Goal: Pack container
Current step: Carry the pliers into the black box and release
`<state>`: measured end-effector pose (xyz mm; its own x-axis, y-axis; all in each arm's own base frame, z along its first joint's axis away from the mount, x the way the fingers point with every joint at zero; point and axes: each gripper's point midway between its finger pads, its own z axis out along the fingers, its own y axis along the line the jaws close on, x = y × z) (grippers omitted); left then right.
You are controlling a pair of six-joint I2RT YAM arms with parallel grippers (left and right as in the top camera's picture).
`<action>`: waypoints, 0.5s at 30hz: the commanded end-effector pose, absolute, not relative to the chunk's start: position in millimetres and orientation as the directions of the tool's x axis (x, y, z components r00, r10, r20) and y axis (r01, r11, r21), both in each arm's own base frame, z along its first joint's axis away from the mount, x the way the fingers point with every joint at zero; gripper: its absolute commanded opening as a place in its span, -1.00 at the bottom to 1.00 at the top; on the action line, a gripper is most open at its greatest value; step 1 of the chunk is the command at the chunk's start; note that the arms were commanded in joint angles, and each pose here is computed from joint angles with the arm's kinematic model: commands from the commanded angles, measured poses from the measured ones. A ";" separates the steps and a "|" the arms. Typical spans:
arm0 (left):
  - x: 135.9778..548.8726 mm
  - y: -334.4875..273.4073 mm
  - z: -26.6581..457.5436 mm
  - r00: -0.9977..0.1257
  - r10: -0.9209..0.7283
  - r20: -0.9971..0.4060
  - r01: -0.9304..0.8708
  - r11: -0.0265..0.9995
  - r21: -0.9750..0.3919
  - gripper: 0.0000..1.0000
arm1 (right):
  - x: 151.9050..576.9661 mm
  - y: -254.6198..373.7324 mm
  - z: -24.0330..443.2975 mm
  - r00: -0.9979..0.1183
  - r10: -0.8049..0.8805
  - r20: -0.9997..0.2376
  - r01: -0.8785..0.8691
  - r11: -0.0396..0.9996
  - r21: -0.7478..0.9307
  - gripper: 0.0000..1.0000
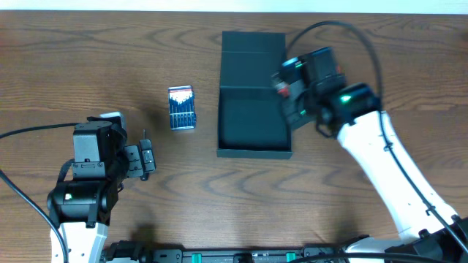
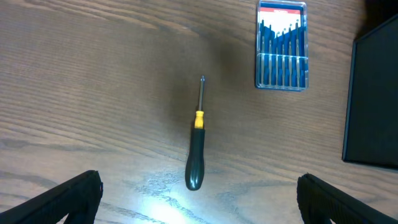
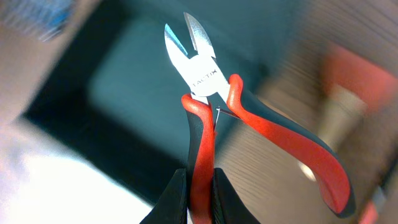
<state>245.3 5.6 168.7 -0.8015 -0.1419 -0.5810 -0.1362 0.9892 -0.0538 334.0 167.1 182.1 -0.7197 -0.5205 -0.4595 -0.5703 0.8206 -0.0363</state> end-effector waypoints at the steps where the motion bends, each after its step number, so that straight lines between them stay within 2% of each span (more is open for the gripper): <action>1: 247.8 4.8 177.8 -0.788 -0.145 -0.598 -0.136 0.989 -0.060 0.96 | 319.8 200.8 179.2 -0.543 -0.704 -0.458 -0.765 0.639 -0.076 -0.98; 6: 247.2 4.9 177.3 -0.790 -0.145 -0.596 -0.137 0.989 -0.059 0.97 | 319.0 219.4 156.5 -0.473 -0.777 -0.416 -0.829 0.552 -0.089 -0.98; 15: 247.2 4.8 177.3 -0.790 -0.145 -0.596 -0.136 0.989 -0.059 0.97 | 333.3 218.4 72.1 -0.538 -0.804 -0.255 -0.829 0.560 -0.015 -0.97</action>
<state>244.7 5.6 168.2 -0.8032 -0.1419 -0.5785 -0.1364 0.9892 -0.0533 329.3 220.7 87.7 -0.5419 -0.7915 -0.2828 -0.8204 0.5712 -0.0266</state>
